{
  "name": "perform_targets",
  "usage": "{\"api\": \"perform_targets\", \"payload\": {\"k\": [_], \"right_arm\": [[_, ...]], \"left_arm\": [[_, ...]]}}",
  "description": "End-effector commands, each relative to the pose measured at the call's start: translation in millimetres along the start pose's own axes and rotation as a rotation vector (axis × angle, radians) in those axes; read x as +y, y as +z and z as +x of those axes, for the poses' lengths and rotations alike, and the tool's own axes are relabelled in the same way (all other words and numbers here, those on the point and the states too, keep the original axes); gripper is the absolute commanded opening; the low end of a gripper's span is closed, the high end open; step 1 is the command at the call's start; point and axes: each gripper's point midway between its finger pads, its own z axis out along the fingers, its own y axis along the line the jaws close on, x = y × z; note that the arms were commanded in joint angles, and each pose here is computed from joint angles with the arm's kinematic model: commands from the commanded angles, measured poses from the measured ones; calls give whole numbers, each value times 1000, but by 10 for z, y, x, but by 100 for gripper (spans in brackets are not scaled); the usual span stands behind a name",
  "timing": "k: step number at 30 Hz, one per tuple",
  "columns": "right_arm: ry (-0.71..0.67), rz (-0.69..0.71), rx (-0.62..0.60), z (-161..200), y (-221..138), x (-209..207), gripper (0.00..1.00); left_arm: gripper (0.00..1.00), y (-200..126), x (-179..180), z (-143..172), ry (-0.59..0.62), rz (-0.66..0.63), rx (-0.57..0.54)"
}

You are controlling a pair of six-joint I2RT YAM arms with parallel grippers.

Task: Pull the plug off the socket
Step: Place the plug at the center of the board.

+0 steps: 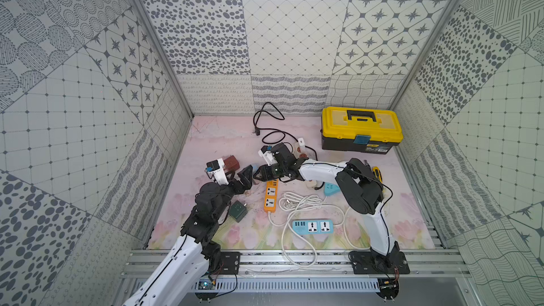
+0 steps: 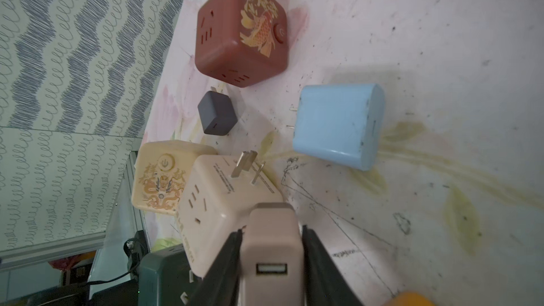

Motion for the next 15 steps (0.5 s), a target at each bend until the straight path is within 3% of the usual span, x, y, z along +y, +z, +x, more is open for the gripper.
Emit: {"api": "perform_targets", "payload": {"k": [1, 5, 15], "right_arm": [[-66, 57, 20, 12, 59, -31, 56], [-153, 131, 17, -46, -97, 1, 74], [-447, 314, -191, -320, -1136, 145, 75]], "left_arm": [[100, -26, 62, -96, 1, -33, -46], [100, -20, -11, -84, -18, 10, -37], [100, 126, -330, 59, -210, 242, 12]]}}
